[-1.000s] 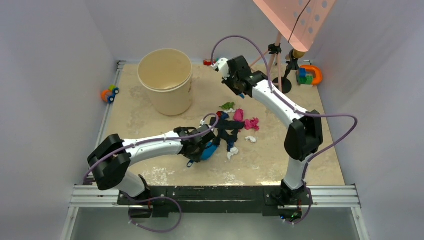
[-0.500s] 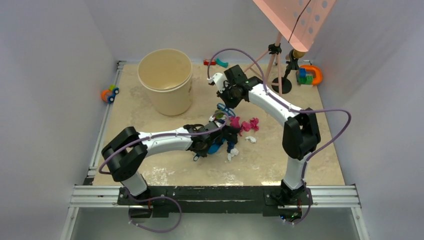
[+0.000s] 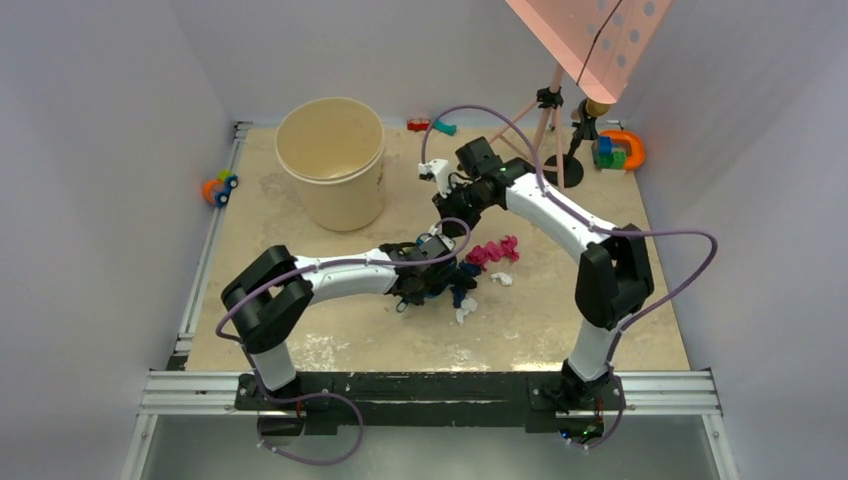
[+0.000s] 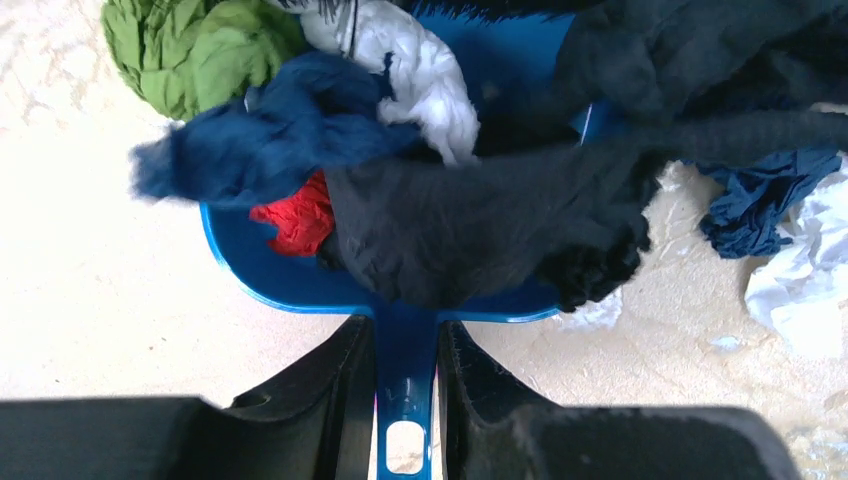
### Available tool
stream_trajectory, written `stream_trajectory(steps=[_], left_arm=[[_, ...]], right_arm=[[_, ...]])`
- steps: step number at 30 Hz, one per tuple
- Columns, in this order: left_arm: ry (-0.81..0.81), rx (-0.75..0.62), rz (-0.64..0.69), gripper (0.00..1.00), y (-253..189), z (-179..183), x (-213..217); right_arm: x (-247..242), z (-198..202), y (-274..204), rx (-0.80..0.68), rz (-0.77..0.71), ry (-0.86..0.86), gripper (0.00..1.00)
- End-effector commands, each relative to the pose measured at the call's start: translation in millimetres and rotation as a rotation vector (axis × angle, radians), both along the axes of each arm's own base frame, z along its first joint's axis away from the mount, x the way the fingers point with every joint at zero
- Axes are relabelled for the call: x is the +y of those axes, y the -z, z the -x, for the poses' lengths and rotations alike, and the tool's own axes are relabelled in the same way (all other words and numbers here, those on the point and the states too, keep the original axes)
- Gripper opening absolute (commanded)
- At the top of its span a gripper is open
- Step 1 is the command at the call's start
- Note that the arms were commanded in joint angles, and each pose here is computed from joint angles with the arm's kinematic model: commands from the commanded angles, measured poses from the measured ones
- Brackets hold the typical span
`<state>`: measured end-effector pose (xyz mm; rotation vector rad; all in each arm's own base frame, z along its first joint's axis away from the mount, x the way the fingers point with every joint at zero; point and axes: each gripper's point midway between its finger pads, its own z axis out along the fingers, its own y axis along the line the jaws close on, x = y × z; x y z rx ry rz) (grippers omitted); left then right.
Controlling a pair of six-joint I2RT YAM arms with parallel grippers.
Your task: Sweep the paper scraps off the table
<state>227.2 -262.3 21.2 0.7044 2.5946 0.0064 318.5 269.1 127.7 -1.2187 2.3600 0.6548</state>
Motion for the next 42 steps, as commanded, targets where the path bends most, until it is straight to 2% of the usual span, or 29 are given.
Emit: stream_trajectory(steps=[1, 6, 10, 16, 19, 24, 31, 42], left_arm=[[0.008, -0.120, 0.073, 0.00, -23.8, -20.2, -10.6], [0.021, -0.137, 0.108, 0.00, -44.5, -14.4, -5.5], [0.017, -0.145, 0.103, 0.00, -60.3, -12.3, 1.1], [0.011, -0.115, 0.075, 0.00, -95.0, -7.3, 6.9], [0.003, -0.096, 0.078, 0.00, -113.5, -4.7, 9.9], [-0.018, -0.075, 0.082, 0.00, -142.0, -1.4, 20.7], [-0.052, -0.092, 0.062, 0.00, -186.3, -4.7, 45.4], [-0.114, -0.179, 0.130, 0.00, -268.4, -42.4, 76.6]], right_arm=[[-1.1, -0.2, -58.5, -0.059, -0.113, 0.122, 0.00], [-32.1, -25.2, -103.8, -0.185, -0.162, 0.294, 0.00], [-58.2, -32.2, -127.3, -0.286, -0.132, 0.412, 0.00], [-134.3, -48.4, -162.4, -0.532, -0.037, 0.848, 0.00], [-159.9, -42.0, -173.4, -0.607, -0.027, 0.958, 0.00], [-176.0, -29.1, -170.8, -0.631, -0.011, 0.997, 0.00], [-174.1, -15.4, -163.6, -0.604, -0.054, 0.989, 0.00], [-162.6, -3.6, -161.0, -0.567, -0.112, 0.926, 0.00]])
